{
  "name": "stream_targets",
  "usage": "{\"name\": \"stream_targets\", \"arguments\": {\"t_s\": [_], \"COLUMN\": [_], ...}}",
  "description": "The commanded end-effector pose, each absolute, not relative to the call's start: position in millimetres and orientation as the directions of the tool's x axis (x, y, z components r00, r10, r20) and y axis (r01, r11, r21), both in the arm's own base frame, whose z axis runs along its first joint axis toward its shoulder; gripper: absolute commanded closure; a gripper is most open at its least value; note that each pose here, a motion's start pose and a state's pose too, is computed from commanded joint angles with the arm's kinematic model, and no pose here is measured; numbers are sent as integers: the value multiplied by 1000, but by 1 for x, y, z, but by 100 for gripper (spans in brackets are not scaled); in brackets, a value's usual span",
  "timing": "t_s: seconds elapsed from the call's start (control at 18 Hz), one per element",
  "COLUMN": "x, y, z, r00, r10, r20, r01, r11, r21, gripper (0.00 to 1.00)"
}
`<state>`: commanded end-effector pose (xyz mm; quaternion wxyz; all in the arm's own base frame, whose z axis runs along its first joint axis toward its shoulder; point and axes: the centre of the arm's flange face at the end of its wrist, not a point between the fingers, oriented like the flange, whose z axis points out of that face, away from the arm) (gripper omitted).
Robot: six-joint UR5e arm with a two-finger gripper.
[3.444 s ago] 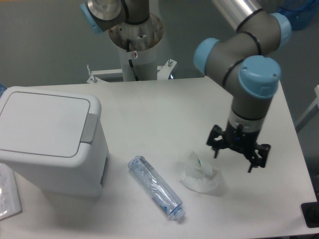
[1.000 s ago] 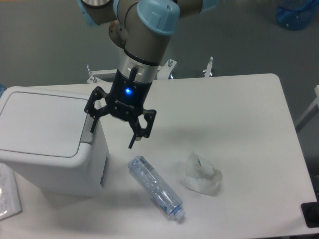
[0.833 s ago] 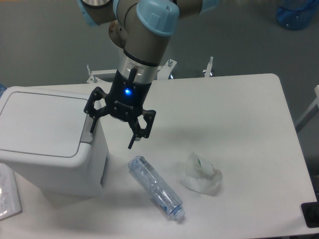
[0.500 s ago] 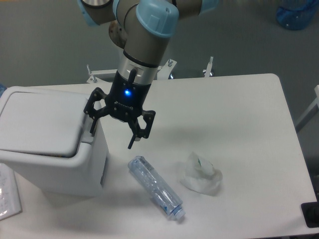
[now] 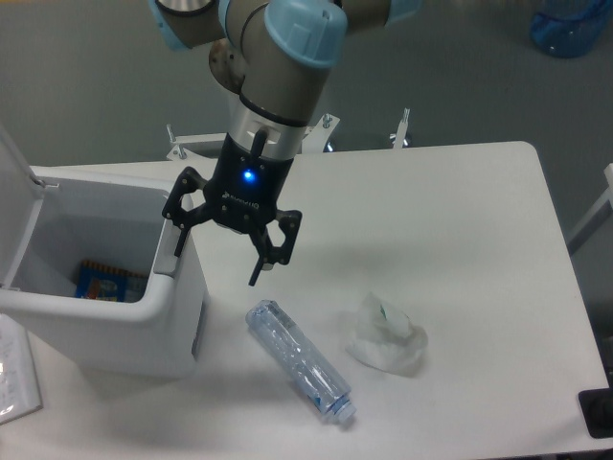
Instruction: Open the trash can
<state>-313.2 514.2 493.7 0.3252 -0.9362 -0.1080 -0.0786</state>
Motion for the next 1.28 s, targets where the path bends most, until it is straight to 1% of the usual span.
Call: {"name": "stream_targets", "arguments": {"t_s": [0.17, 0.28, 0.33, 0.44, 0.5, 0.67, 0.78, 0.89, 1.0, 1.06, 1.17, 1.28], "x": [-330, -361, -388, -445, -466, -519, -536, -546, -554, -557, -556, -556], "y": [512, 518, 515, 501, 498, 477, 471, 459, 444, 437, 434, 433], "z": [498, 483, 471, 445, 431, 390, 376, 364, 352, 350, 347, 345], "r00": [969, 970, 967, 963, 964, 972, 978, 960, 945, 947, 953, 953], "r10": [166, 192, 231, 266, 249, 186, 65, -73, -147, -157, -166, -166], "r20": [183, 151, 110, -46, -97, -141, -197, -269, -293, -281, -254, -253], "r01": [245, 244, 249, 200, 169, 106, -19, -153, -201, -199, -198, -196], "r11": [-747, -740, -753, -818, -848, -890, -918, -944, -966, -971, -974, -976], "r21": [-618, -627, -609, -540, -502, -443, -396, -292, -162, -129, -107, -97], "gripper": [0, 0, 0, 0, 0, 0, 0, 0, 0, 0, 0, 0]}}
